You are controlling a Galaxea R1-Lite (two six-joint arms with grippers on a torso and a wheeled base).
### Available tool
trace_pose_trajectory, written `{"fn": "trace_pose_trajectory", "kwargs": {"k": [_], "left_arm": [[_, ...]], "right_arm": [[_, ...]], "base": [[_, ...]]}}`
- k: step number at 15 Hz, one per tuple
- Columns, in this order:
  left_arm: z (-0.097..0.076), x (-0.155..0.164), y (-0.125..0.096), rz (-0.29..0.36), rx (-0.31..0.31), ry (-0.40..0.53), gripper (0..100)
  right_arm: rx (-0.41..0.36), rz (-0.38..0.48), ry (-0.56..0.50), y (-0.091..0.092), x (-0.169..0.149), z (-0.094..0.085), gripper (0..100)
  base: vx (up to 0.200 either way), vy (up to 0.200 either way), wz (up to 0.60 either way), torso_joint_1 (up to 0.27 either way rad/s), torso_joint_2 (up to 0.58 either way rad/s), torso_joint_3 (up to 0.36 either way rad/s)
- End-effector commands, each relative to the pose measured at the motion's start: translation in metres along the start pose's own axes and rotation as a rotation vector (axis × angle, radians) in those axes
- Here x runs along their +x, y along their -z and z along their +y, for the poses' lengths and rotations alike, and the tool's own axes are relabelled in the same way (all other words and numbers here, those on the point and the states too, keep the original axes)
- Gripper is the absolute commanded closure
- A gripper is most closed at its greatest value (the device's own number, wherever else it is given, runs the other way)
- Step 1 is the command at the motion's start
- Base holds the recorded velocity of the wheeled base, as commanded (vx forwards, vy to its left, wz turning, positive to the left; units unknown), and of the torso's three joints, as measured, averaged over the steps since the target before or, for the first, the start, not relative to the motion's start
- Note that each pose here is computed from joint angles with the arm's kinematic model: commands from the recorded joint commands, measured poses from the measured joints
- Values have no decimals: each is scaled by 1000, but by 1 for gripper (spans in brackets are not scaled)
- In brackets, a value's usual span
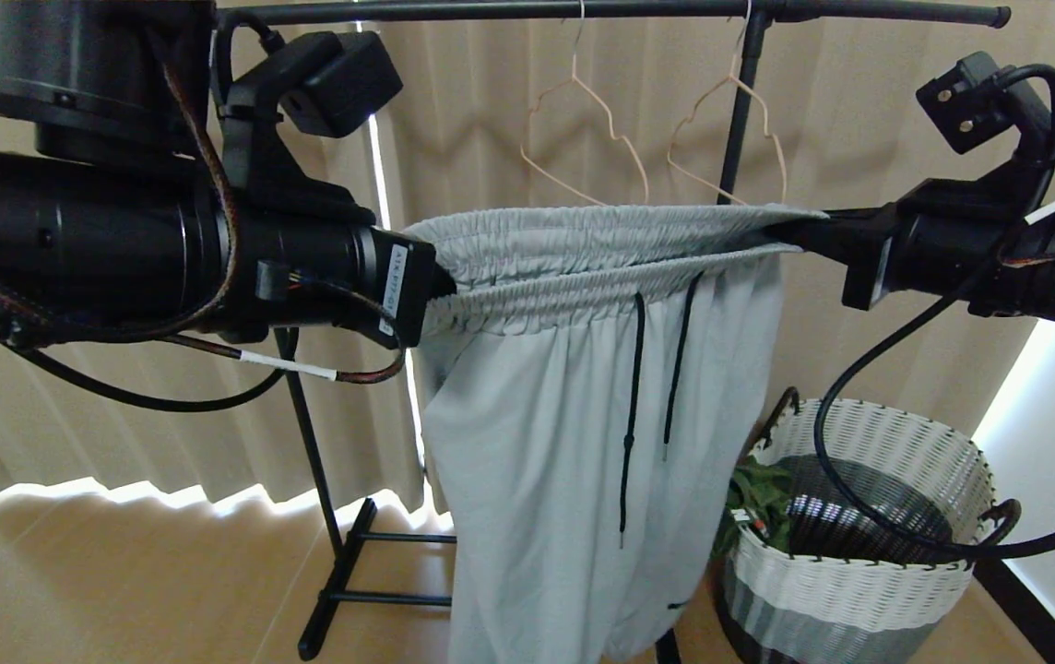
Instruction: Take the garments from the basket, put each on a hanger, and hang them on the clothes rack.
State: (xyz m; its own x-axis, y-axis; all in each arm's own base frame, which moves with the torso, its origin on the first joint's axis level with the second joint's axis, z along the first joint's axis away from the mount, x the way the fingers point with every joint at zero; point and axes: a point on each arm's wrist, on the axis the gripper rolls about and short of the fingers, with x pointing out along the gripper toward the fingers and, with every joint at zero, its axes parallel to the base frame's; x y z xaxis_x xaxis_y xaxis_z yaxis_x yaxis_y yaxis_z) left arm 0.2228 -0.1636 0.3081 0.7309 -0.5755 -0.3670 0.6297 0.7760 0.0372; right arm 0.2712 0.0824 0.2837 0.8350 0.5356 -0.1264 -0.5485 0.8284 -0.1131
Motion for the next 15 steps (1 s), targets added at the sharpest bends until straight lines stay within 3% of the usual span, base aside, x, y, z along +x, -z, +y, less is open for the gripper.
{"fn": "trace_pose_trajectory", "kwargs": {"k": [1,6,9,15], "left_arm": [[1,2,-3,-15,3,-4,100],[35,36,-12,-13,-18,-102,100],[37,42,-8,5,-20,-104,100],[35,41,-6,16,-13,-113,100]], "right_arm": [[0,5,6,0,-2,-1,100],[10,25,46,-9,-33,-3,100],[23,64,38,1,-37,0,100],[28,74,35,4,-34,0,100]], "base": [[0,0,0,0,0,0],[0,0,0,0,0,0],[0,0,0,0,0,0],[0,0,0,0,0,0]]}}
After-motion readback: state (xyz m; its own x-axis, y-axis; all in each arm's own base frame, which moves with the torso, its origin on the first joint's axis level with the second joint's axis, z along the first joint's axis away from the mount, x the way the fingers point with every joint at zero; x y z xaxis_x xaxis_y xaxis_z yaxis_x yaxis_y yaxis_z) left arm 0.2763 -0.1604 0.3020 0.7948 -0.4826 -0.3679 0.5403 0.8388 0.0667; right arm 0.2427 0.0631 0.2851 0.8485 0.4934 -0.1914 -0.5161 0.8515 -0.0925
